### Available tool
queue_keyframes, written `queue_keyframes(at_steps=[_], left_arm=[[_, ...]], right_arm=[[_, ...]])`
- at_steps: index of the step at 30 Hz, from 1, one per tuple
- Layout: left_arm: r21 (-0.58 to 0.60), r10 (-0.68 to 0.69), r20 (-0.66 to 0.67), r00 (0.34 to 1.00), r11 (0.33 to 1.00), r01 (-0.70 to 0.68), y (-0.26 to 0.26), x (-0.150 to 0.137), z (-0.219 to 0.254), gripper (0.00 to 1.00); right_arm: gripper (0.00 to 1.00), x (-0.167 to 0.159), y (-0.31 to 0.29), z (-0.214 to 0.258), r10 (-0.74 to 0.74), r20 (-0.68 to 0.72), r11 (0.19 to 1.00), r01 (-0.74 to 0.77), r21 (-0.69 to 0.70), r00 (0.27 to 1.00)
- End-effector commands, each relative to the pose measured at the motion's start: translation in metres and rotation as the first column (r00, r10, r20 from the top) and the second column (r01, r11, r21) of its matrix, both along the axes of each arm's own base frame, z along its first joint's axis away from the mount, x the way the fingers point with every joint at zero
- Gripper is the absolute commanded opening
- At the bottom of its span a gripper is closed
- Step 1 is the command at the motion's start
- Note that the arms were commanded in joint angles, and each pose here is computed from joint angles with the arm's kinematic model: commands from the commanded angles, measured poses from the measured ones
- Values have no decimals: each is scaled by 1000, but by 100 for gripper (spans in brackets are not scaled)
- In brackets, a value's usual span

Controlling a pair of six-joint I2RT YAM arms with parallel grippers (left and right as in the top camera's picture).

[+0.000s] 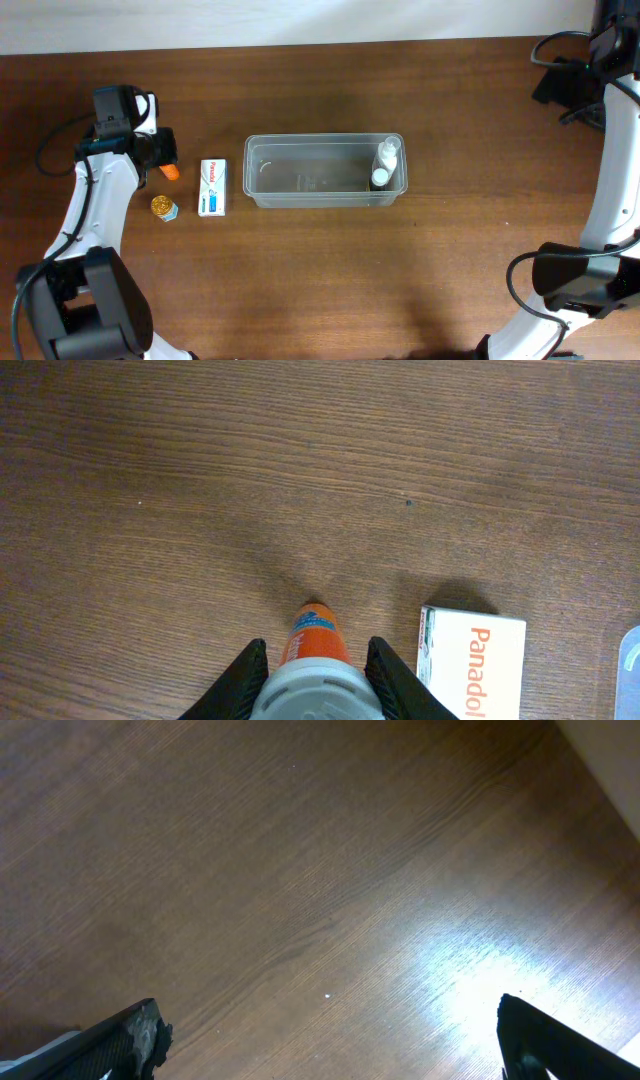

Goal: Pack container
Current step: 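Reach the left gripper to the orange-capped tube and grasp it, then carry the orange tube right and lower it into the container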

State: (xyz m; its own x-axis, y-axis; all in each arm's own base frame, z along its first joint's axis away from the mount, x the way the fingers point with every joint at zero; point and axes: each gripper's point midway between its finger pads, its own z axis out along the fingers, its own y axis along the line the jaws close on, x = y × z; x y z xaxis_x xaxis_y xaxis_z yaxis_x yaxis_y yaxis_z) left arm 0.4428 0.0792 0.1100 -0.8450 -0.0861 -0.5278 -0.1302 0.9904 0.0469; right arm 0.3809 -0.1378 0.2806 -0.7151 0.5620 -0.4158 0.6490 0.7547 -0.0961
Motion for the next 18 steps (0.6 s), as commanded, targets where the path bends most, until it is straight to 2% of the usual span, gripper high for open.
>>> queue_keyframes(at_steps=[1, 8, 11, 18], left_arm=[[-6, 21, 20, 1000, 1000, -20, 2, 4, 13, 21], [-33, -9, 70, 998, 999, 11, -9, 1, 61, 21], [-61, -49, 111, 993, 997, 56, -25, 0, 87, 20], [-46, -153, 194, 969, 985, 165, -71, 2, 133, 20]], right_arm=[[98, -2, -4, 5, -10, 10, 1000, 10, -18, 1000], [98, -2, -4, 5, -10, 10, 1000, 10, -18, 1000], [98, -2, -4, 5, -10, 10, 1000, 10, -18, 1000], [98, -2, -4, 5, -10, 10, 1000, 10, -18, 1000]])
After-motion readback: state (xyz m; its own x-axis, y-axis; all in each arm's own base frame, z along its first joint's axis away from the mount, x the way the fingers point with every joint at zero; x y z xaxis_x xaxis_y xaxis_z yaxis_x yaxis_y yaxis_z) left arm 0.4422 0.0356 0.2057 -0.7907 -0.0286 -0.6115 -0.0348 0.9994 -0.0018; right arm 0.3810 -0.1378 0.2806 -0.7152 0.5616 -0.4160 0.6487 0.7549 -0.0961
